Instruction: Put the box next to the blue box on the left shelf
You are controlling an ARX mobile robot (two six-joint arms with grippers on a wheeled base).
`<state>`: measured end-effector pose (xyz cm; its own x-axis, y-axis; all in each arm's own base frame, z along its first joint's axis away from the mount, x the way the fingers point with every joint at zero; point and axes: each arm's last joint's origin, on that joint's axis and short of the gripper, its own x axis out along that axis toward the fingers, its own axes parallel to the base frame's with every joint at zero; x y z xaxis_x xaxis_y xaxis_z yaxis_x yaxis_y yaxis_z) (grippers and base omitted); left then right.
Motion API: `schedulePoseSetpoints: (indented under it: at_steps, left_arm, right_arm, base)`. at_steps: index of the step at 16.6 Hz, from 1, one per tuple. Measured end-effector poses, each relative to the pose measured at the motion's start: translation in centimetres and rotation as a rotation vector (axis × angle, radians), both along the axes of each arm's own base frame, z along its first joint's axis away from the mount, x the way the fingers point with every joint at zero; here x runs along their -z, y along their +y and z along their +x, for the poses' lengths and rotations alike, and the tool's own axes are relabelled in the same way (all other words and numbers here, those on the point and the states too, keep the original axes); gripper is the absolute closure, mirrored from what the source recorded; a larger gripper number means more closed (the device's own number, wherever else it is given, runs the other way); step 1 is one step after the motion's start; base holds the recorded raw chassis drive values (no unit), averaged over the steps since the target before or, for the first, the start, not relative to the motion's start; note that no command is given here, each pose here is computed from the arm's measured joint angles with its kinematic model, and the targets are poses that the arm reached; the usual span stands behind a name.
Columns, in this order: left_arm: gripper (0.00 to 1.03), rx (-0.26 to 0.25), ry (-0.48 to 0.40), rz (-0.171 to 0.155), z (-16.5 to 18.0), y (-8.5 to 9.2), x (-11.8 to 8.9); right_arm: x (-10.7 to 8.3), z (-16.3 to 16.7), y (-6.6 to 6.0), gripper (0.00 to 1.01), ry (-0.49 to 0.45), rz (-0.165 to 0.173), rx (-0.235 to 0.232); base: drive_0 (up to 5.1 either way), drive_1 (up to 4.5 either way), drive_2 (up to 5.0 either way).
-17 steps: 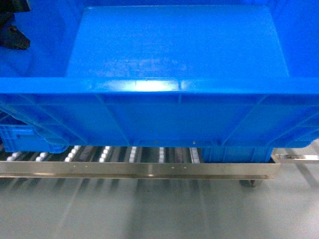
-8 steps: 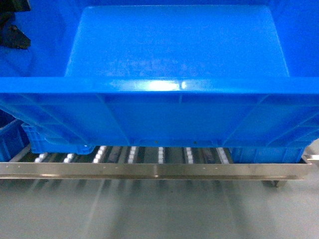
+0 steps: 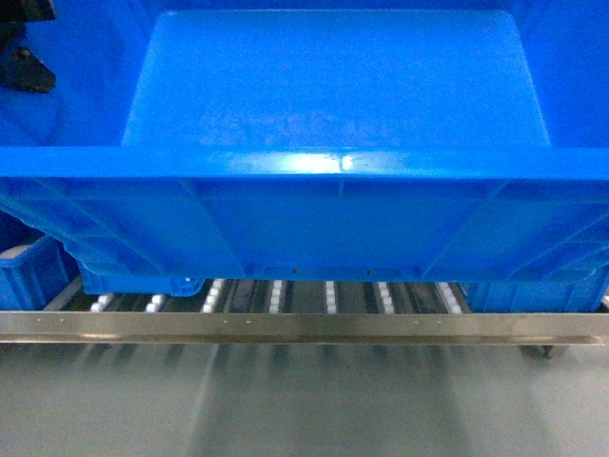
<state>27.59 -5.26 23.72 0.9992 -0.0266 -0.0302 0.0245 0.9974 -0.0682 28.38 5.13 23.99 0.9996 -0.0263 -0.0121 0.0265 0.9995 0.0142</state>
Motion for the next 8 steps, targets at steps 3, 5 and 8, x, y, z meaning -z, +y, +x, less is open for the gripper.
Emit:
schedulePoseSetpoints:
  at_steps: [3, 5, 8]
  left_arm:
    - [0.86, 0.001, 0.000, 0.000, 0.00, -0.02, 0.00]
    - [0.86, 0.001, 0.000, 0.000, 0.00, -0.02, 0.00]
    - [0.86, 0.001, 0.001, -0.001, 0.00, -0.02, 0.01]
  right_arm:
    - [-0.01, 0.01, -0.03, 0.81, -0.001, 0.000, 0.001]
    - [-0.01, 0.01, -0.03, 0.81, -0.001, 0.000, 0.001]
    - [-0.01, 0.01, -0.03, 0.81, -0.001, 0.000, 0.001]
  base:
    - [-5.0, 2.50, 2.5]
    - [-5.0, 2.50, 2.5]
    - [-5.0, 2.50, 2.5]
